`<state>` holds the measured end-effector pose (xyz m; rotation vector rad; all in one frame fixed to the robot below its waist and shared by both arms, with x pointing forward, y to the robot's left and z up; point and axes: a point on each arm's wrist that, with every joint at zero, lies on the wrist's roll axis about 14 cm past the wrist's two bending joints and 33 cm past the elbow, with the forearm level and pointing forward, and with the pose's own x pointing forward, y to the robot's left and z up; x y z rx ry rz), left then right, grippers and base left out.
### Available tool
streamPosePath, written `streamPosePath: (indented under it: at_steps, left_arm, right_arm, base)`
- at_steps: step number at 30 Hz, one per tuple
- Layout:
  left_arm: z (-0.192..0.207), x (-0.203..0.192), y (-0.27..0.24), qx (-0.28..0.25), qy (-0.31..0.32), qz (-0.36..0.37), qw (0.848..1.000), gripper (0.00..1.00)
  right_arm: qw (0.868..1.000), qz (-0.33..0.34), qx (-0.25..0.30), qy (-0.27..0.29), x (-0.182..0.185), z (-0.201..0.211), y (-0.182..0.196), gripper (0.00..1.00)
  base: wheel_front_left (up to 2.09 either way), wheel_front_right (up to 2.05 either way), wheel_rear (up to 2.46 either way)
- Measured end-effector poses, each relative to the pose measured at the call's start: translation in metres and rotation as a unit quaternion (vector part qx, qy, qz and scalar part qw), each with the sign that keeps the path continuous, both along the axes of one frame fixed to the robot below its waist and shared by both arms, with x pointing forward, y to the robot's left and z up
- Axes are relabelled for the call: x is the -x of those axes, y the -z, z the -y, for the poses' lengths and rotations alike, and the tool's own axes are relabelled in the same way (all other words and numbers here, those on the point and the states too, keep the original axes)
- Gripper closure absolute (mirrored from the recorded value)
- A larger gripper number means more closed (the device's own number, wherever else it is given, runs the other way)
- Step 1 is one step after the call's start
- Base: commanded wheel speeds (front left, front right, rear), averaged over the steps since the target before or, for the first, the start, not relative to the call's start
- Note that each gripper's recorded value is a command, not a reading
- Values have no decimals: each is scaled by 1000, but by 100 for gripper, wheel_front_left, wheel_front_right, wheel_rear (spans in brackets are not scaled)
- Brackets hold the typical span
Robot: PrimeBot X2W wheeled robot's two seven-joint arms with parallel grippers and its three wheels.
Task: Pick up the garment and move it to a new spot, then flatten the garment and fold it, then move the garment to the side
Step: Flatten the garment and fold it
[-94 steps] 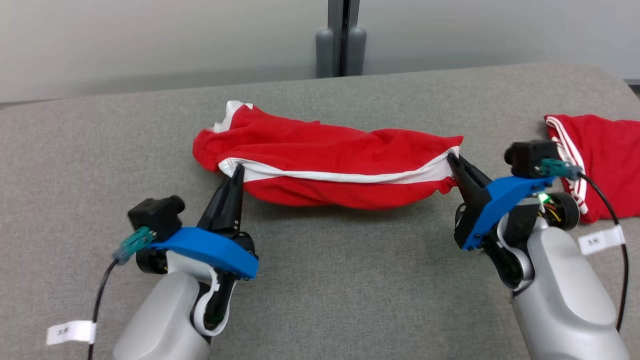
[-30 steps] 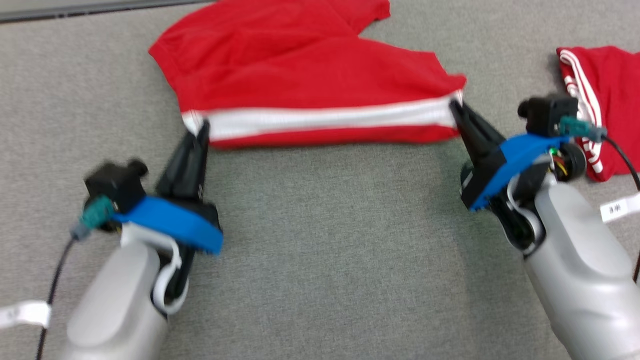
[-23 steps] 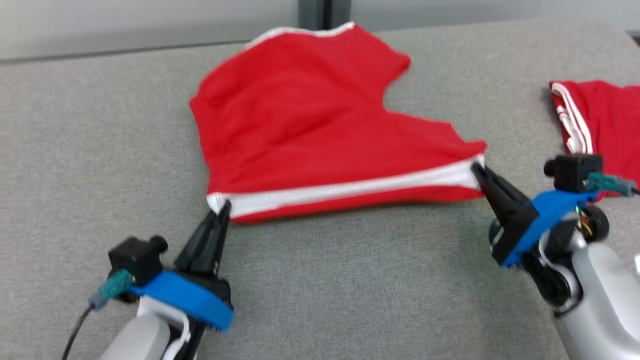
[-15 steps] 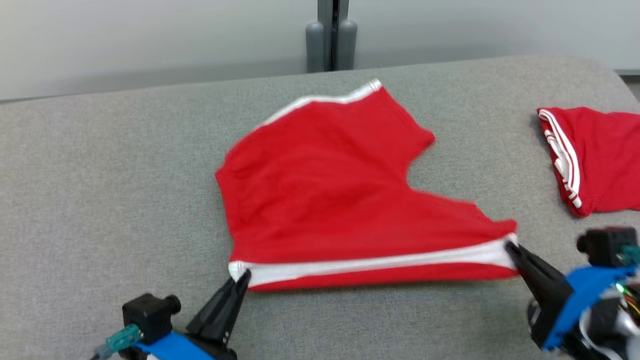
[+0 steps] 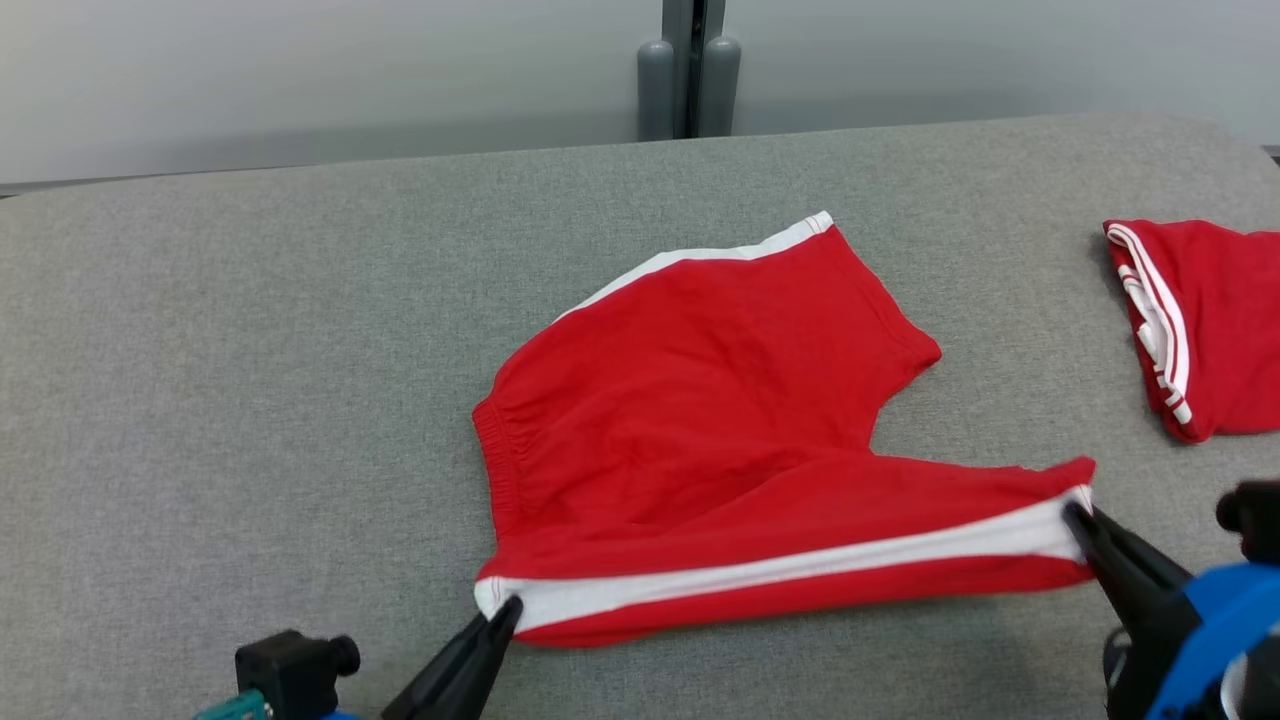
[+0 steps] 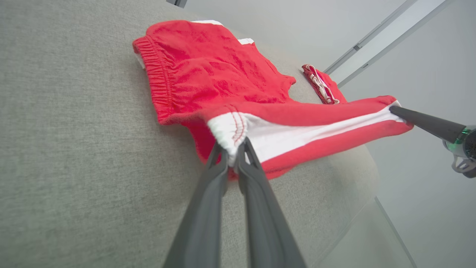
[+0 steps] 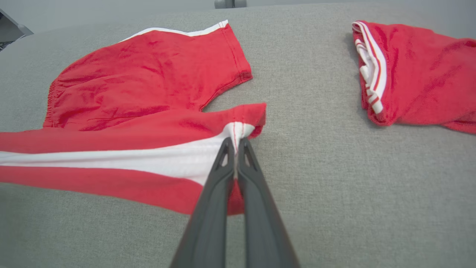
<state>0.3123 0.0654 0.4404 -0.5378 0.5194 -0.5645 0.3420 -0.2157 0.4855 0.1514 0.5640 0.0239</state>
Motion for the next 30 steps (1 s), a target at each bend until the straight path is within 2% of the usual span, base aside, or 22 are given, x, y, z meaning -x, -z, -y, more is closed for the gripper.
streamPosePath:
  at_steps: [9,17,22,30]
  left_arm:
    - [6,-50,-6,5,-23,24,999,100]
    - [-7,-93,0,-2,-77,23,997,100]
    - [-12,-117,6,1,-102,24,994,100]
    - [-17,-146,24,11,-142,5,990,100]
  right_arm:
    - [995,-29,35,-87,-71,-17,5,100]
    - [990,-26,25,-134,-140,-43,8,100]
    - [989,-15,19,-145,-178,-56,16,100]
    - [989,2,23,-149,-219,-70,39,100]
  base:
    - [0,0,0]
    - [0,0,0]
    - [0,0,0]
    - [0,0,0]
